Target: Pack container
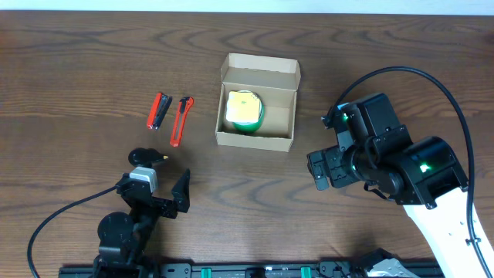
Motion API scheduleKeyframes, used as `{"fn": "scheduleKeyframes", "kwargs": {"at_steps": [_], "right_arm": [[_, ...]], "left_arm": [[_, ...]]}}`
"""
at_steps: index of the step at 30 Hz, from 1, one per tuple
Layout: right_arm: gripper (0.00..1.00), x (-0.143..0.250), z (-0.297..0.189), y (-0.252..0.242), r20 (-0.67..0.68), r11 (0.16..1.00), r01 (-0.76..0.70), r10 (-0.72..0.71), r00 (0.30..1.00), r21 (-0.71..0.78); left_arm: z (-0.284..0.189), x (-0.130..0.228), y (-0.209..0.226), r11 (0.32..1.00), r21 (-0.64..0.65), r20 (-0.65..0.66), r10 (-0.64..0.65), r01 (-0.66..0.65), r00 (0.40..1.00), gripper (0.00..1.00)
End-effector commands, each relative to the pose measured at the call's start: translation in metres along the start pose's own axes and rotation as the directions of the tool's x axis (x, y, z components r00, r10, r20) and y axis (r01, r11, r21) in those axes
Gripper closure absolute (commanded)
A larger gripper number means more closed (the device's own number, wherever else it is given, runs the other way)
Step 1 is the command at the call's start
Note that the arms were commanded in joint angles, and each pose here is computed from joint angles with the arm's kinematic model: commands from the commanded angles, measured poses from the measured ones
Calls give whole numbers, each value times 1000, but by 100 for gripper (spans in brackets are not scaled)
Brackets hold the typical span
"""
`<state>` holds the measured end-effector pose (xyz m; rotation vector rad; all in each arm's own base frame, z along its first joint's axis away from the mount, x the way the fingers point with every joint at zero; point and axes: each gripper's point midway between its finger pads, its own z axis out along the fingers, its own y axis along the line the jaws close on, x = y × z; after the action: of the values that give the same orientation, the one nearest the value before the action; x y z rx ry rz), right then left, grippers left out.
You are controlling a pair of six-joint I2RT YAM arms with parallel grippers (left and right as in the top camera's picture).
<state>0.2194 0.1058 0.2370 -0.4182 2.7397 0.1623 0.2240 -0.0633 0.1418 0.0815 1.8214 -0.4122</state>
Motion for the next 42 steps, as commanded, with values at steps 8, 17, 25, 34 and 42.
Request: {"fn": "scheduleKeyframes", "kwargs": {"at_steps": [8,17,25,34,42], "right_arm": [[1,2,1,-2,-4,1000,15,-15,1000,3],[1,2,1,-2,-4,1000,15,-15,1000,3],[1,1,1,0,0,1000,15,-15,1000,-6],[1,25,-2,-4,-92,1000,15,-14,996,6],[1,42,-40,-9,49,999,41,-42,998,6]], "left_arm": [[3,11,5,1000,-16,-21,6,-7,1000,5],[-2,5,-26,974,144,-49,-169,174,984,5],[-35,-54,-7,980,-73,-12,-188,187,982,4],[-43,-131,13,926,-349,-174,-214,143,961,5],[-1,-182,6,935,-333,-239,-206,119,949,5]]}}
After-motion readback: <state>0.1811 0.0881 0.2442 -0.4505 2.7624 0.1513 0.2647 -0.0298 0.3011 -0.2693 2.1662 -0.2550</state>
